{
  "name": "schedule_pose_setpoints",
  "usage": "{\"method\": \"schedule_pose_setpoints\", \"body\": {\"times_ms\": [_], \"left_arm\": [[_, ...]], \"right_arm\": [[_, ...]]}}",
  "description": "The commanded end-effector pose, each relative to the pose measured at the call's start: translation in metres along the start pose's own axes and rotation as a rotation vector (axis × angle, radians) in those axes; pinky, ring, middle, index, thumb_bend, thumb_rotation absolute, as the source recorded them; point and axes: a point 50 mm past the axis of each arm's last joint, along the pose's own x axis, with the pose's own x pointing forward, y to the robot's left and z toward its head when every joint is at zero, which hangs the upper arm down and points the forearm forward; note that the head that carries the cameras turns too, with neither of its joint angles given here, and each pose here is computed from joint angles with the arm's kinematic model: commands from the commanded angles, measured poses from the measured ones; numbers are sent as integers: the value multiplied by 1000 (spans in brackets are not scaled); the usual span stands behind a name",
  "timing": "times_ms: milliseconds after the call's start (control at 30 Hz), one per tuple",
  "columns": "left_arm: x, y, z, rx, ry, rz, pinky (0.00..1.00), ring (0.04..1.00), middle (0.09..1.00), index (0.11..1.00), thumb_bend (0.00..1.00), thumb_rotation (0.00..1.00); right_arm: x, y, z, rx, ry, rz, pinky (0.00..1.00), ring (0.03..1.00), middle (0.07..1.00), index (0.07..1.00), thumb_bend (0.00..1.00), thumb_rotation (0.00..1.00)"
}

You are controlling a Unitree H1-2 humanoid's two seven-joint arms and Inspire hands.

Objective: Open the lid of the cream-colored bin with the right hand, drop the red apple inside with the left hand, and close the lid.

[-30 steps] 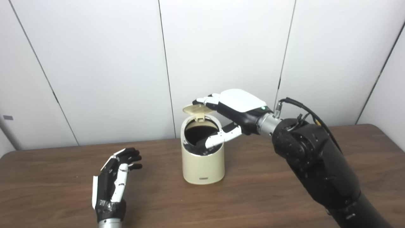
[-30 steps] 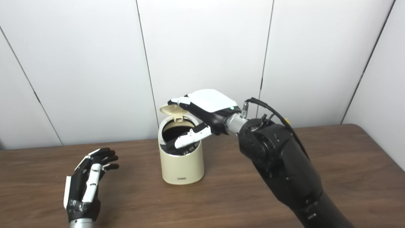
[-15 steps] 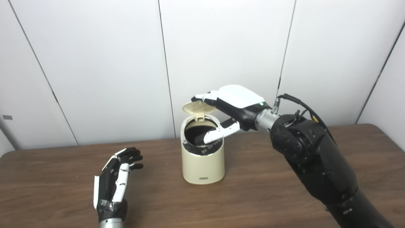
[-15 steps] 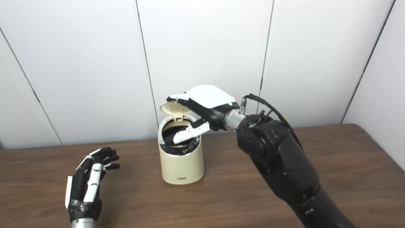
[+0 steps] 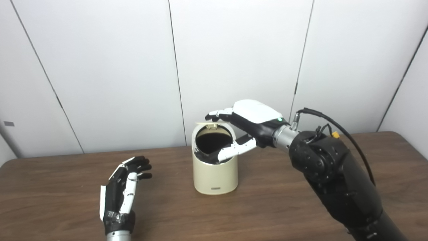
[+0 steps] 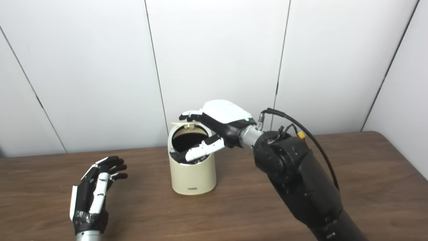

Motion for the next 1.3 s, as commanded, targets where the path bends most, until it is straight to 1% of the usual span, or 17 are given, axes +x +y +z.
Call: {"method": "schedule_pose_setpoints", "body": {"times_ms": [0, 100, 200, 300, 433, 600, 767, 1033, 1267], "left_arm": [[14, -10, 17, -15, -80, -17, 569, 647, 660, 649, 318, 529], [14, -11, 18, -10, -85, -18, 569, 647, 662, 650, 320, 535], [14, -13, 20, -5, -89, -18, 566, 647, 661, 649, 318, 547], [14, -15, 22, -9, -94, -20, 563, 642, 658, 647, 314, 548], [13, -18, 25, -11, -94, -16, 562, 640, 656, 645, 317, 543], [13, -20, 28, -14, -100, -12, 564, 640, 657, 644, 299, 538], [13, -20, 30, -23, -93, -10, 575, 649, 662, 646, 303, 548], [12, -24, 33, -26, -95, -2, 561, 636, 653, 640, 303, 536], [12, -24, 36, -18, -97, 5, 558, 634, 652, 638, 304, 537]], "right_arm": [[-4, -20, 6, -26, -28, -77, 874, 885, 828, 856, 864, 794], [-5, -19, 6, -30, -28, -74, 836, 875, 828, 847, 859, 803], [-6, -18, 6, -40, -30, -71, 863, 856, 822, 841, 853, 819], [-7, -16, 4, -30, -40, -65, 854, 845, 817, 834, 856, 821], [-7, -10, 1, -10, -50, -50, 871, 838, 815, 833, 865, 818], [-7, -3, 1, -7, -58, -35, 848, 834, 807, 834, 873, 817], [-7, 3, 2, -29, -63, -21, 878, 831, 789, 826, 881, 826], [-8, 14, 2, 0, -68, -3, 881, 840, 774, 795, 878, 779], [-9, 22, 1, -27, -55, 13, 905, 836, 766, 786, 877, 800]]}}
